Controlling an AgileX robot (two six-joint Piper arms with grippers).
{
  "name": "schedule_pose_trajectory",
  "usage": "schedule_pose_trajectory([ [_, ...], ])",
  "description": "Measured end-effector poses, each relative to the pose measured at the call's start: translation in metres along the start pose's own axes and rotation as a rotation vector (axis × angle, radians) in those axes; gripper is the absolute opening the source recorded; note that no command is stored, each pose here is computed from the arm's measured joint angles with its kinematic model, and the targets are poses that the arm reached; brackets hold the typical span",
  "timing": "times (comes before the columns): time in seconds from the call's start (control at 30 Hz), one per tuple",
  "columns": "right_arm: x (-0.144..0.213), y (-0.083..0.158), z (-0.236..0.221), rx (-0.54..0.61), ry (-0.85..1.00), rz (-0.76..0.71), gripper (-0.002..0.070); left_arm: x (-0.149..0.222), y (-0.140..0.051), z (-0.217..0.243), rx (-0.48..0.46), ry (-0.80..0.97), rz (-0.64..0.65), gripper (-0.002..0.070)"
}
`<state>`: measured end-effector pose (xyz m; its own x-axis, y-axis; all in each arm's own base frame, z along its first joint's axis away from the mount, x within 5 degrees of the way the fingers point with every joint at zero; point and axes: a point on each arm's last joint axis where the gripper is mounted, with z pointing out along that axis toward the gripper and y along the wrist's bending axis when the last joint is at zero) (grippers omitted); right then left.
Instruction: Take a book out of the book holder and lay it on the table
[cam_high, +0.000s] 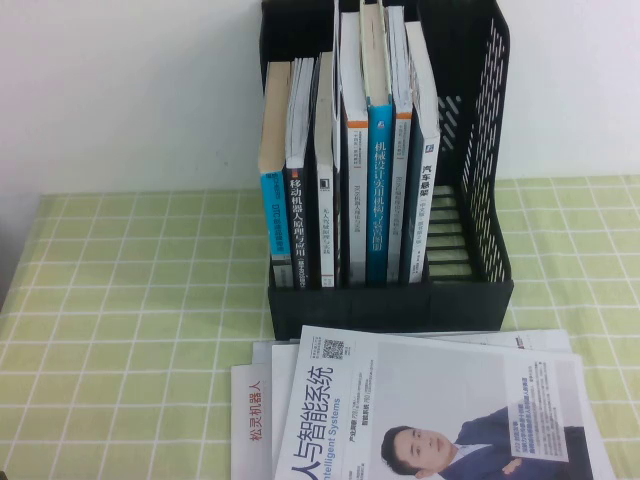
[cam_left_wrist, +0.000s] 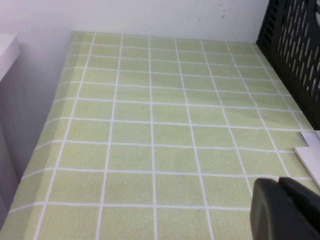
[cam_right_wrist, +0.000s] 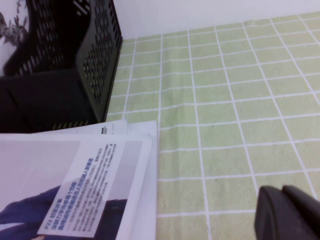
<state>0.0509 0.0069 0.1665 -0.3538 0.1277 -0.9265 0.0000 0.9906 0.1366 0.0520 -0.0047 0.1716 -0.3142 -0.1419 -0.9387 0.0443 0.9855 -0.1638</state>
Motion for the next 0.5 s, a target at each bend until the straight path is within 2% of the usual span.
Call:
schedule_pose_trajectory([
  [0.5,0.0000,0.0000,0.0000,0.000,0.000,0.000,-0.0002,0.0000,0.0000,0.0000,0.000,0.000,0.013,-0.0003],
])
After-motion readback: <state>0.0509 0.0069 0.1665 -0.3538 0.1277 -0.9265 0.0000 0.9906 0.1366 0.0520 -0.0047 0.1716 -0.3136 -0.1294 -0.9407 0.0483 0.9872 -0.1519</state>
